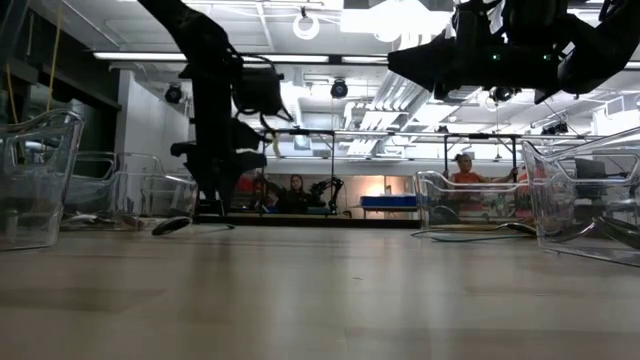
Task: Sort silverware by color (type)
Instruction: Put the blue spoon into the bottom right transparent bin
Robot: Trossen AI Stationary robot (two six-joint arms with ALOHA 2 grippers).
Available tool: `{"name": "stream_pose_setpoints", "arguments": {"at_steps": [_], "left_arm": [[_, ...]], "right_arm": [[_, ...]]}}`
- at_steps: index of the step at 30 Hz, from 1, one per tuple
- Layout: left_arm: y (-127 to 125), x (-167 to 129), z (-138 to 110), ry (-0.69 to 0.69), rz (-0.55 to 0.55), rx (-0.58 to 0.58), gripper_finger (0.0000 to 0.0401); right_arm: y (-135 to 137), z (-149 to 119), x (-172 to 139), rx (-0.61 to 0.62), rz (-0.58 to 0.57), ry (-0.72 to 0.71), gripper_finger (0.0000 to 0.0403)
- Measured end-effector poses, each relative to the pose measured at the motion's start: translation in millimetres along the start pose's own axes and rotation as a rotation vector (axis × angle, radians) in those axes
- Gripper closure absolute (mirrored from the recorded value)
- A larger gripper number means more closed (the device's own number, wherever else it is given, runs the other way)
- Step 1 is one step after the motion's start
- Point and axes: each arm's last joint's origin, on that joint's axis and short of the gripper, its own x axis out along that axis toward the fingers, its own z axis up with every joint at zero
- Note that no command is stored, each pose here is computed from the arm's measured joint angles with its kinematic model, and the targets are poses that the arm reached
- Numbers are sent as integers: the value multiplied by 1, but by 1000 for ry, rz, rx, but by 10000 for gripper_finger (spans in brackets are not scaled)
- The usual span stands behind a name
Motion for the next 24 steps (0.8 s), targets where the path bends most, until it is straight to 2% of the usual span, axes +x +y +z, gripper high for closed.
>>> {"name": "stream_pose_setpoints", "arguments": {"at_steps": [10,17,21,24], "left_arm": [[0,31,0,109,41,5,229],[-1,38,-1,136,31,25,229],[-2,39,1,121,11,56,229],[-5,38,2,121,-45,105,229]], "right_arm": [[0,0,0,15,4,0,284],[0,0,0,15,3,0,284],[0,0,0,15,3,0,284],[0,0,0,15,3,0,284]]}}
